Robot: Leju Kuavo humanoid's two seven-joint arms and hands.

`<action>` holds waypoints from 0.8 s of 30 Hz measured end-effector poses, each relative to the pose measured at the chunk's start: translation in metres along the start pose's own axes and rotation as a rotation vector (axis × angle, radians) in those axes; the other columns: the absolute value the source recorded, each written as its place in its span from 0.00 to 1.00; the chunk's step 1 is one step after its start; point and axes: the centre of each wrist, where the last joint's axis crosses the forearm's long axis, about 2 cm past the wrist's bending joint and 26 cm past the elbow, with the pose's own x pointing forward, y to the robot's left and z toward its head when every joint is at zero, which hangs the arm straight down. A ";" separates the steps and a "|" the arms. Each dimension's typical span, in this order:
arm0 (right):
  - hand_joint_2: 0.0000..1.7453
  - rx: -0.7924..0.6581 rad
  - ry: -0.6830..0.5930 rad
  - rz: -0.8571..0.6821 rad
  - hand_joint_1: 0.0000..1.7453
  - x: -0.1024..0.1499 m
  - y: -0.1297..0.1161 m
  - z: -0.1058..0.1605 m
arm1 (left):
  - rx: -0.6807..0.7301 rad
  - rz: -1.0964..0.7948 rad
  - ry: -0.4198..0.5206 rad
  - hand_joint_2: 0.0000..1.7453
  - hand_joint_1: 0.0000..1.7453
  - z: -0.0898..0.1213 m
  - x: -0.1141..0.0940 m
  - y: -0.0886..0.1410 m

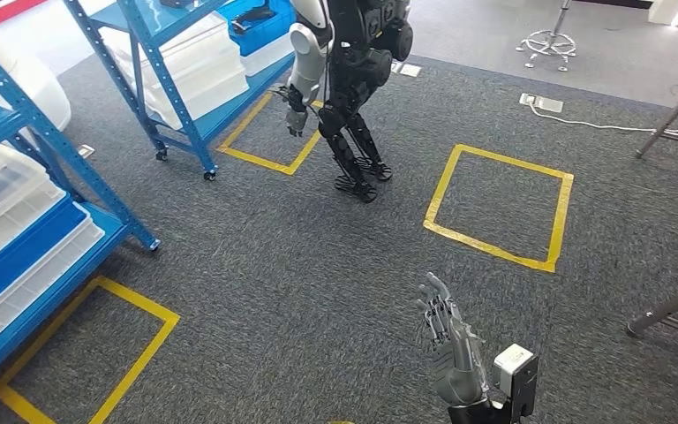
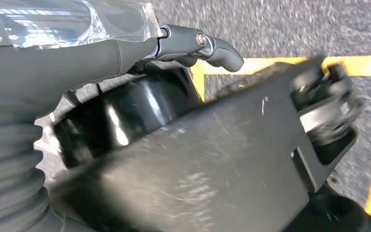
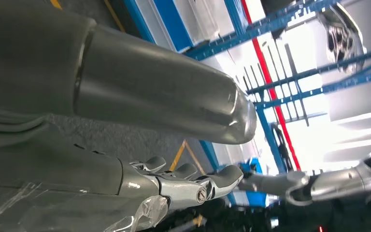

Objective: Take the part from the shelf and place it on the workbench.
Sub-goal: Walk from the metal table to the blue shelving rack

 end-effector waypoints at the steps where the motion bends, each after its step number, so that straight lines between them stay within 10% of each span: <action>1: 0.00 0.002 -0.001 0.000 0.00 0.000 0.000 0.000 | -0.002 0.000 0.000 1.00 0.00 0.000 0.000 0.000; 24: 0.00 0.039 -0.009 -0.006 0.00 0.000 0.003 -0.001 | -0.030 -0.001 0.017 1.00 0.00 0.001 -0.007 -0.008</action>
